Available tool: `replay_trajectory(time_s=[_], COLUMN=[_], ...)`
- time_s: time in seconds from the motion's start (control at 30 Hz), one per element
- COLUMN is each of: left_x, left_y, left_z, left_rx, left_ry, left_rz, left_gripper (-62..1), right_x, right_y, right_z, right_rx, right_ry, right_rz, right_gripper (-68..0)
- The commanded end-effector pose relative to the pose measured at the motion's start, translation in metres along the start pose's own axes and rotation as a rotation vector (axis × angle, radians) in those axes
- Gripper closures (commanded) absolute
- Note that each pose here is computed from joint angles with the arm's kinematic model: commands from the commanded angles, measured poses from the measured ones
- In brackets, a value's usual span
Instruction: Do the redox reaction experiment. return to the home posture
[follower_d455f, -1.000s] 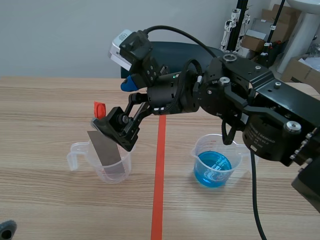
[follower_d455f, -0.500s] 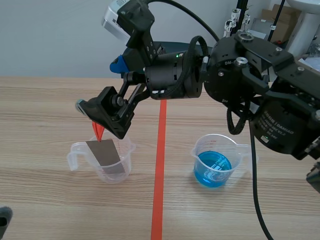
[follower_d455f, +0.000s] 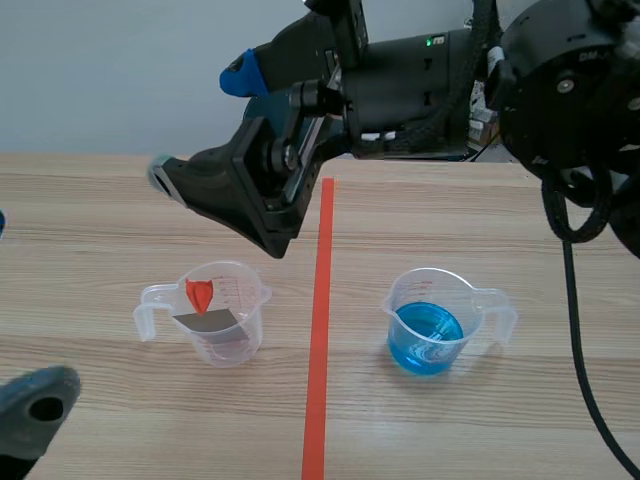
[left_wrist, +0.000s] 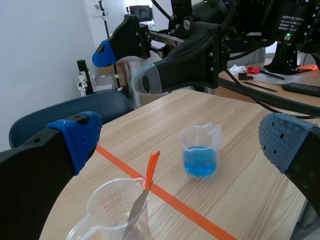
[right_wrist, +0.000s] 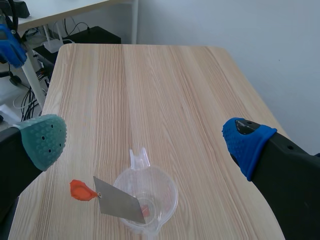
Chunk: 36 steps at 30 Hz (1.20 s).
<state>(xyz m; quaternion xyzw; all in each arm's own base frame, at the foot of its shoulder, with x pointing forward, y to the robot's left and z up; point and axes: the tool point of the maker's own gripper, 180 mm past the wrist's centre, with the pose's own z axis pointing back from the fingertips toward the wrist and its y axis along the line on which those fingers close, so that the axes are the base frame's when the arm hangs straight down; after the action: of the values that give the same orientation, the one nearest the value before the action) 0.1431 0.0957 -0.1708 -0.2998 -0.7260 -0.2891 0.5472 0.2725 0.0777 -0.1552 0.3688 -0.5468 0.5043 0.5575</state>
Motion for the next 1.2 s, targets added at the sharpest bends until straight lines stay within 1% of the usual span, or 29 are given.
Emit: replay_trajectory(time_s=[0.0,0.1,0.17,0.27,0.37,0.47,0.6,0.73,0.83,0.9,0.97,1.03,1.17], left_x=[0.002,0.004,0.005,0.009,0.010,0.009,0.006,0.002,0.002,0.001,-0.002,-0.005,-0.009], left_y=[0.003,0.000,-0.001,-0.003,-0.004,-0.001,0.004,0.005,0.005,0.005,0.005,0.002,-0.003], left_z=[-0.001,-0.007,-0.009,-0.013,-0.019,-0.024,-0.029,-0.031,-0.032,-0.032,-0.031,-0.028,-0.023], left_rx=[0.011,-0.001,-0.006,-0.015,-0.027,-0.032,-0.036,-0.038,-0.039,-0.039,-0.038,-0.036,-0.035], left_ry=[-0.007,0.005,0.006,-0.002,0.011,0.021,0.036,0.058,0.058,0.063,0.082,0.098,0.120], left_rz=[0.002,0.000,-0.002,-0.006,-0.019,-0.043,-0.071,-0.078,-0.078,-0.078,-0.076,-0.062,-0.036], left_gripper=[-62.3,-62.3,-62.3,-62.3,-62.3,-62.3,-62.3,-62.3,-62.3,-62.3,-62.3,-62.3,-62.3], right_x=[0.012,0.015,0.016,0.016,0.013,0.005,-0.016,-0.044,-0.057,-0.058,-0.056,-0.054,-0.052], right_y=[-0.008,-0.013,-0.020,-0.029,-0.035,-0.044,-0.046,-0.045,-0.046,-0.048,-0.053,-0.059,-0.068], right_z=[0.009,0.023,0.034,0.051,0.065,0.080,0.099,0.115,0.125,0.133,0.141,0.149,0.166], right_rx=[-0.018,-0.033,-0.051,-0.072,-0.091,-0.152,-0.220,-0.294,-0.330,-0.364,-0.405,-0.448,-0.523], right_ry=[-0.018,-0.012,-0.008,-0.002,0.017,0.029,0.057,0.127,0.169,0.164,0.141,0.126,0.121], right_rz=[0.023,0.018,0.003,-0.035,-0.043,-0.059,-0.054,-0.022,0.012,0.016,0.007,0.004,0.016], right_gripper=[-67.9,-67.9,-67.9,-67.9,-67.9,-67.9,-67.9,-67.9,-67.9,-67.9,-67.9,-67.9,-67.9])
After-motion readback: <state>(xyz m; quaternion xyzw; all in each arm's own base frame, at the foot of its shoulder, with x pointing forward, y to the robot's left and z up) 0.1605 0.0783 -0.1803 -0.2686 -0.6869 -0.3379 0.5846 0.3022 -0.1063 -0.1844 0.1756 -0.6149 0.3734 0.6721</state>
